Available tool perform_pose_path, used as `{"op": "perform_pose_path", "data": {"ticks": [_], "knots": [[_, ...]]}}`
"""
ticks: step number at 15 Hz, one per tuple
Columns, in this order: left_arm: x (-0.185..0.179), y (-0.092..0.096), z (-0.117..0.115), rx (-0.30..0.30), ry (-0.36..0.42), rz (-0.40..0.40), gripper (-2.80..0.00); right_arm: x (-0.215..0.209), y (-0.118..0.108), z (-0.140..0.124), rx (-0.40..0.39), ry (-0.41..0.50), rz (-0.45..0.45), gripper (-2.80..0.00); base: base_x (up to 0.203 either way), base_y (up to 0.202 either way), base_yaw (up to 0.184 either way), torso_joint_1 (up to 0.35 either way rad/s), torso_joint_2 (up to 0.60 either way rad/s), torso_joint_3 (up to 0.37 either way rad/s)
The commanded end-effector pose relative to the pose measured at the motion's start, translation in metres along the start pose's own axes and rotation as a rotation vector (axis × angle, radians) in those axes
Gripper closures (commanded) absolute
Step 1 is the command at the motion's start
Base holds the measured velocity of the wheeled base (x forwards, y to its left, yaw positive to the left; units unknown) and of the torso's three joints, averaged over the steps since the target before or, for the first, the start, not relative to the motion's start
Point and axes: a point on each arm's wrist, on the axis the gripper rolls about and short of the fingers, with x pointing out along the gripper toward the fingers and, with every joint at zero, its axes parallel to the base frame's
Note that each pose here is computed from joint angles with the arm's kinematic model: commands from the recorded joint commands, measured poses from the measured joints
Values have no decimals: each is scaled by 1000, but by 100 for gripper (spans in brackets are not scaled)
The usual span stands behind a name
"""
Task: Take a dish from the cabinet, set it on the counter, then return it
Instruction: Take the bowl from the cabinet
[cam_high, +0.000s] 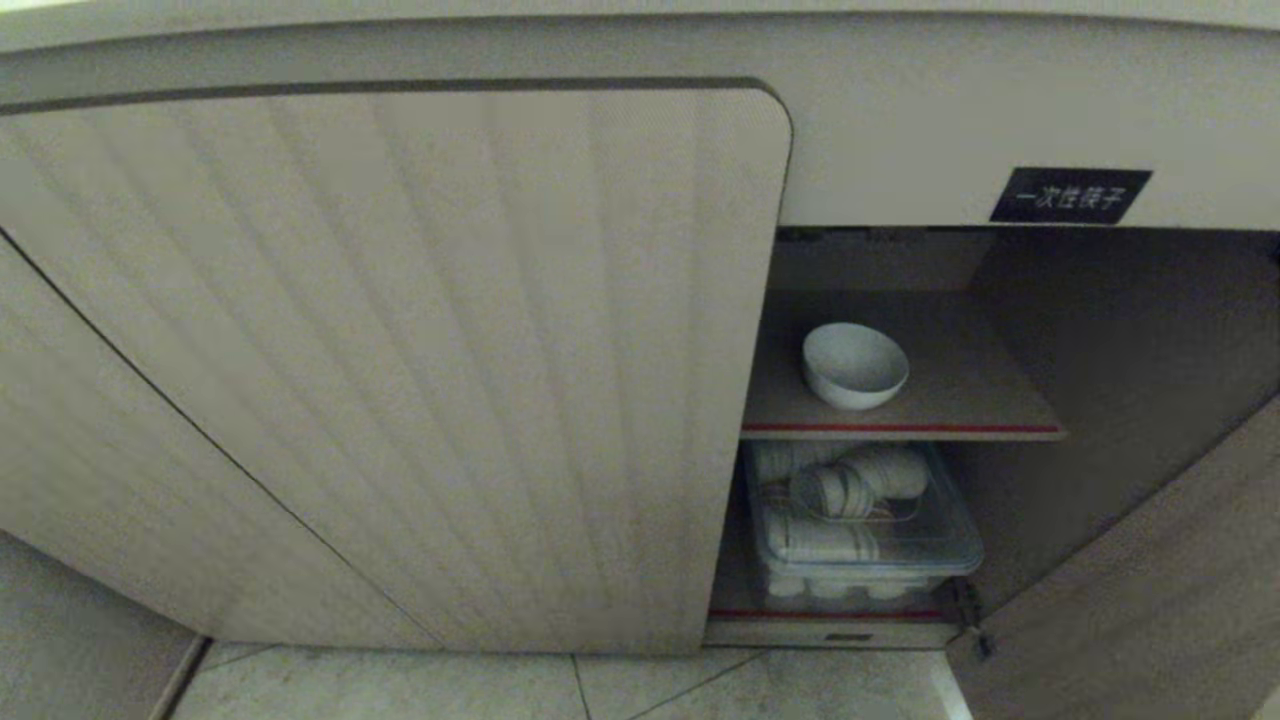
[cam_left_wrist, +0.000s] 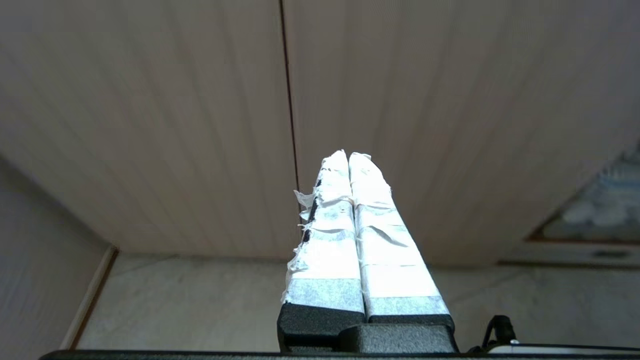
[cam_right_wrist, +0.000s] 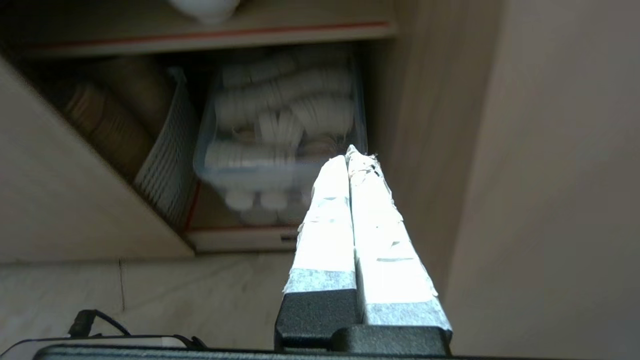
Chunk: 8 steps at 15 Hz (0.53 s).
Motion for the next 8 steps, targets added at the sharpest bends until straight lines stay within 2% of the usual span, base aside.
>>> {"op": "perform_pose_path", "data": {"ticks": [1,3,8], "knots": [[0,0,0,0,-1,2,0,0,0,0,0,1,0,0,192,0,9,1,2,0],[0,0,0,0,-1,1,0,0,0,0,0,1,0,0,98,0,3,5,1,0],[0,0,0,0,-1,1,0,0,0,0,0,0,0,0,0,0,0,0,0,0]]}}
